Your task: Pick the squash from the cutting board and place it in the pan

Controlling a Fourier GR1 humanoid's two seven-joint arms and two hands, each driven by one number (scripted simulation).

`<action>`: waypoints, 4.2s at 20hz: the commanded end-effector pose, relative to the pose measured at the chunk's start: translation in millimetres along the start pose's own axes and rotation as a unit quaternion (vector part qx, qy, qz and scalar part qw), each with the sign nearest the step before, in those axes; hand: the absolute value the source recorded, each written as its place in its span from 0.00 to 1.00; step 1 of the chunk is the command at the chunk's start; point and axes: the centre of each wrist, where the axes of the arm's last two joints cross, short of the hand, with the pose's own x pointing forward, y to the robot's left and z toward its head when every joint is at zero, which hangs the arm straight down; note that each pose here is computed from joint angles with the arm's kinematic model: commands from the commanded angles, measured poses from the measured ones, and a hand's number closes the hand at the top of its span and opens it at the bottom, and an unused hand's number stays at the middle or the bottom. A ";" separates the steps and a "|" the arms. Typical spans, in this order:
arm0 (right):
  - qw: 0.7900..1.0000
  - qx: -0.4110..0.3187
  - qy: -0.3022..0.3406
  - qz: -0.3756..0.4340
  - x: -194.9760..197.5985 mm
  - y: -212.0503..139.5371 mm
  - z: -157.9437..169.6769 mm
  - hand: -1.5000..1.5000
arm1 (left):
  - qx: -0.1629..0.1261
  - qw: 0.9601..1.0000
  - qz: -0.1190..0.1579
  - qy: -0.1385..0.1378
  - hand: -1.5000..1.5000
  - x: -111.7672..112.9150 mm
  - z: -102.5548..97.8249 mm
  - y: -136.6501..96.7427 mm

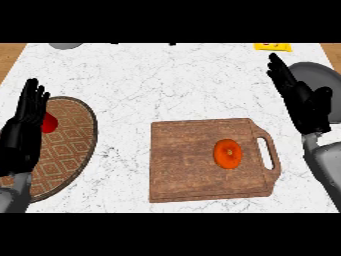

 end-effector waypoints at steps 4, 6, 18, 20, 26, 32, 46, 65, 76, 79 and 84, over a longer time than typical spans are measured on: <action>0.957 0.278 -0.051 -0.070 -10.5 43.9 2.2 1.00 | -0.034 0.999 -0.009 0.009 0.50 4.6 -4.2 -4.4; 0.919 0.378 -0.066 -0.092 -14.0 59.3 4.6 1.00 | -0.047 0.999 -0.008 0.007 0.50 14.2 -14.2 -6.7; 0.933 0.247 -0.230 0.126 -47.6 -116.7 17.7 0.00 | -0.056 0.996 0.001 0.071 0.50 4.7 -21.3 -27.7; 0.923 0.267 -0.220 0.167 -6.1 -146.9 15.1 0.00 | -0.049 0.996 -0.001 0.069 0.50 -8.4 -20.1 -28.2; 0.888 0.312 -0.177 0.288 60.3 -140.1 -1.4 0.00 | -0.048 0.996 0.005 0.070 0.50 -2.9 -20.9 -23.0; 0.876 0.301 -0.218 0.306 85.4 -88.6 -10.0 0.00 | -0.050 0.996 -0.006 0.067 0.50 -11.7 -28.3 -21.5; 0.857 0.391 -0.195 0.272 78.1 -19.0 7.5 0.00 | -0.043 0.997 -0.004 0.067 0.50 -17.4 -38.0 -13.1; 0.843 0.394 -0.092 0.355 54.4 15.8 0.6 0.00 | -0.053 0.996 -0.011 0.070 0.50 13.8 -19.1 -36.0; 0.817 0.423 -0.092 0.381 24.4 55.9 -3.4 0.00 | -0.052 0.996 -0.008 0.069 0.50 -2.5 -30.0 -9.5; 0.806 0.423 -0.088 0.405 21.1 60.5 0.2 0.00 | -0.050 0.996 -0.011 0.068 0.50 11.4 -20.8 -16.5; 0.775 0.414 -0.070 0.472 9.7 67.9 0.3 0.00 | -0.046 0.997 -0.004 0.069 0.50 -5.6 -30.6 -11.9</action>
